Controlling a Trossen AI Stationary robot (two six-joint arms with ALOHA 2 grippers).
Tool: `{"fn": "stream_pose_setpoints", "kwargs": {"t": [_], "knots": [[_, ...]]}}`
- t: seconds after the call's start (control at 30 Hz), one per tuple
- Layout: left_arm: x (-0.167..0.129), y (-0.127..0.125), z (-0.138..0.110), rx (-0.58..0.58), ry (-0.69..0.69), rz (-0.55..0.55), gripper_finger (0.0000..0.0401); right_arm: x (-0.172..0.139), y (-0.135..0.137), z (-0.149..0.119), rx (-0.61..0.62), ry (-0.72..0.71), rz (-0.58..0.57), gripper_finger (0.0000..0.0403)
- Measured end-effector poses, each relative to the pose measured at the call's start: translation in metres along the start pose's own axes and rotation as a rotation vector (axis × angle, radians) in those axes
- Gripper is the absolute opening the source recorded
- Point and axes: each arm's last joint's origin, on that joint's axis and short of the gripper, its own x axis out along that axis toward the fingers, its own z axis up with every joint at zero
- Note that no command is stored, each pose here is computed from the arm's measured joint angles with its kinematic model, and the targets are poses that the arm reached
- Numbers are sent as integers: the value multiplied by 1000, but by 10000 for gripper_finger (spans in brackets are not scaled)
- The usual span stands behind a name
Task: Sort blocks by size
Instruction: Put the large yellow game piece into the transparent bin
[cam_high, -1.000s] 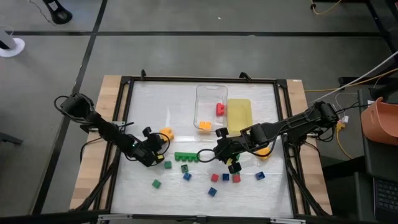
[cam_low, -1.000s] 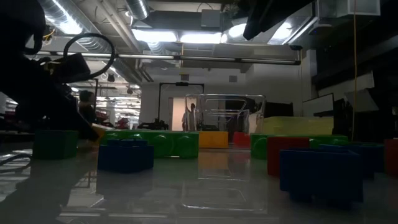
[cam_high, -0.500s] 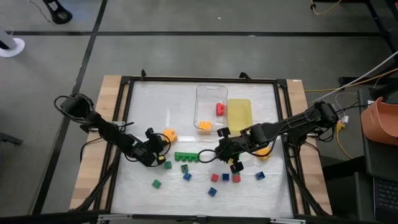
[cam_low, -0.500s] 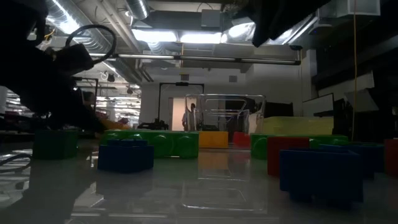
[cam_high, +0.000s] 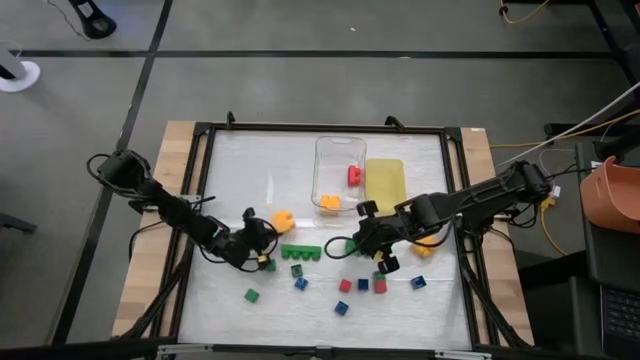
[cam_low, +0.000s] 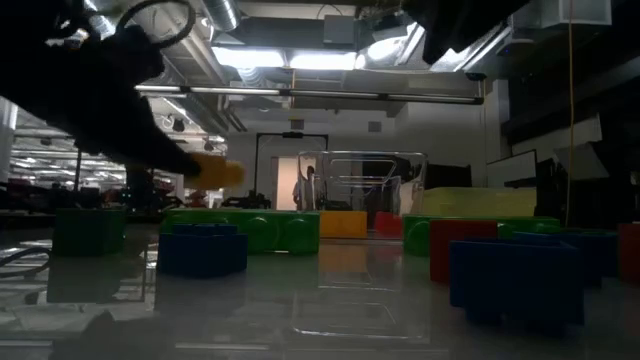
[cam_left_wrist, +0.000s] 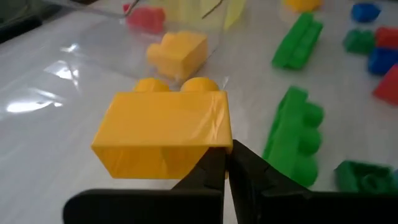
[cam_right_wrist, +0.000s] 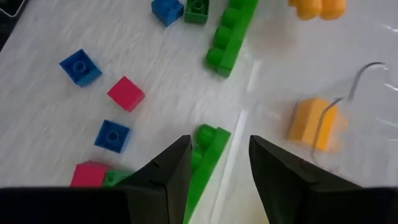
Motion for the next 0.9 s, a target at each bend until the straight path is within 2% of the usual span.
{"fn": "stream_pose_setpoints", "kwargs": {"t": [0.27, 0.53, 0.73, 0.9], "knots": [[1, -14, 26, 1, -113, -56, 0, -28, -5, -11, 1, 10, -92, 163], [10, -18, 57, 80, -196, -22, 0, -47, -7, -21, 0, 27, -133, 163], [32, 1, 84, 140, -209, 37, 0, -54, -8, -26, -2, 43, -153, 163], [58, 30, 109, 79, -200, -20, 0, -54, -8, -27, -4, 57, -167, 163]]}}
